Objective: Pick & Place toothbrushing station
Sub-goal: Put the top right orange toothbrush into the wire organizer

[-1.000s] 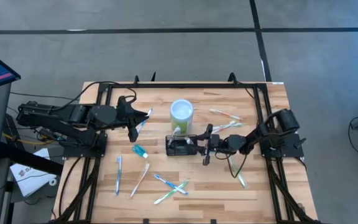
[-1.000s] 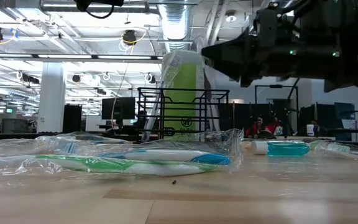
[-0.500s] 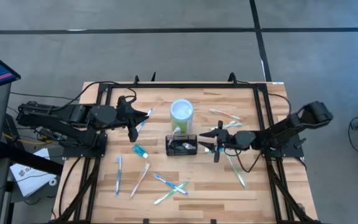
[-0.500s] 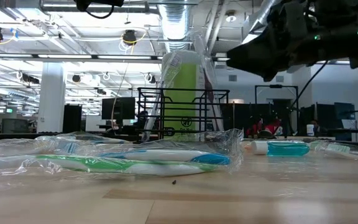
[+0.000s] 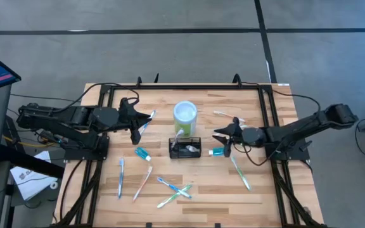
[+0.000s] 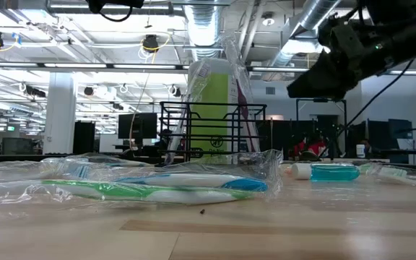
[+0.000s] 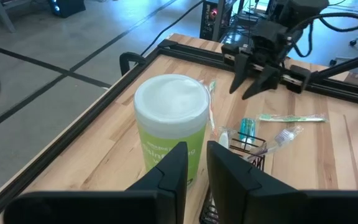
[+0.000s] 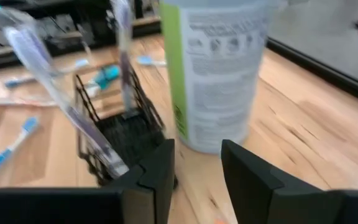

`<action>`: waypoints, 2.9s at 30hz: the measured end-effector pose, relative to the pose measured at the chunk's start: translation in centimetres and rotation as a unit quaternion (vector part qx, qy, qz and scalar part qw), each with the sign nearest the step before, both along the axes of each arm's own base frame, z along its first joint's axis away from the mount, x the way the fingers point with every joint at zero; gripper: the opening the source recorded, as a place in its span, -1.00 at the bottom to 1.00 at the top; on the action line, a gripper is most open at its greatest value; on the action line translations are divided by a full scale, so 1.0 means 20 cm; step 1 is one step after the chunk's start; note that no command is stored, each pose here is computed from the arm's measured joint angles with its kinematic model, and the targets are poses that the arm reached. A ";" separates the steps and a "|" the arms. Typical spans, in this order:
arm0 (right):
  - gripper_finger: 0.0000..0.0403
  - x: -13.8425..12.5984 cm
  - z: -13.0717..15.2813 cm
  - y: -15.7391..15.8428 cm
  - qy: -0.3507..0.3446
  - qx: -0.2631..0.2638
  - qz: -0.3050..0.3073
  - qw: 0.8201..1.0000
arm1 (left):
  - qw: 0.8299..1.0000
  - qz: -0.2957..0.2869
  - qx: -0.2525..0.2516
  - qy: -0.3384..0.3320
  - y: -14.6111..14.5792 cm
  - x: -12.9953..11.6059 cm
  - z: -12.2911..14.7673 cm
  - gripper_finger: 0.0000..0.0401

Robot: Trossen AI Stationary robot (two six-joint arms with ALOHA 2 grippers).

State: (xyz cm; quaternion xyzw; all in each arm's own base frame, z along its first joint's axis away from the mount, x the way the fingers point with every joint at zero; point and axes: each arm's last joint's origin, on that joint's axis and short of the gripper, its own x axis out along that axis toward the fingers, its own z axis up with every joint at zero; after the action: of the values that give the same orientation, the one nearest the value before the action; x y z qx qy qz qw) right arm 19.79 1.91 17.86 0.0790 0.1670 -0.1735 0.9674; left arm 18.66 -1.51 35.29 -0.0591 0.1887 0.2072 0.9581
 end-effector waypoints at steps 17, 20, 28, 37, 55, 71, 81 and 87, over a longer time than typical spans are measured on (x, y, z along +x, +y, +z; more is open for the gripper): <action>-0.39 -0.04 -0.01 -0.28 0.137 0.042 -0.103 0.984 | 1.000 0.000 0.000 0.000 0.00 0.00 0.00 -0.73; -0.39 -0.05 0.01 -0.33 0.176 0.043 -0.111 0.977 | 1.000 0.002 0.001 -0.001 0.00 0.00 0.00 -0.73; -0.39 -0.05 -0.03 -0.45 0.256 0.063 -0.112 0.958 | 1.000 0.002 0.001 0.000 0.00 0.00 0.00 -0.73; -0.39 0.01 -0.06 -0.59 0.313 0.071 -0.105 0.941 | 1.000 0.003 0.001 0.000 0.00 0.00 0.00 -0.73; -0.39 0.09 -0.19 -0.78 0.416 0.093 -0.077 0.901 | 1.000 0.002 0.001 0.001 0.00 0.00 0.00 -0.73; -0.39 0.08 -0.13 -0.81 0.413 0.062 -0.060 0.907 | 1.000 0.003 0.001 0.000 0.00 0.00 0.00 -0.73; -0.39 0.05 -0.15 -0.84 0.421 0.065 -0.065 0.902 | 1.000 0.002 0.001 0.001 0.00 0.00 0.00 -0.73; -0.39 0.05 -0.15 -0.84 0.422 0.068 -0.057 0.902 | 1.000 0.002 0.002 0.005 0.00 0.01 -0.01 -0.73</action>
State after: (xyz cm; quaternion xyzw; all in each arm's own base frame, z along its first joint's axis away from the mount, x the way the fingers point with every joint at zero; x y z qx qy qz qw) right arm 20.86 -14.98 14.81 0.0736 0.5658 -0.2334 0.7874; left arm 18.83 -1.50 35.14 -0.0570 0.1930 0.2097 0.9568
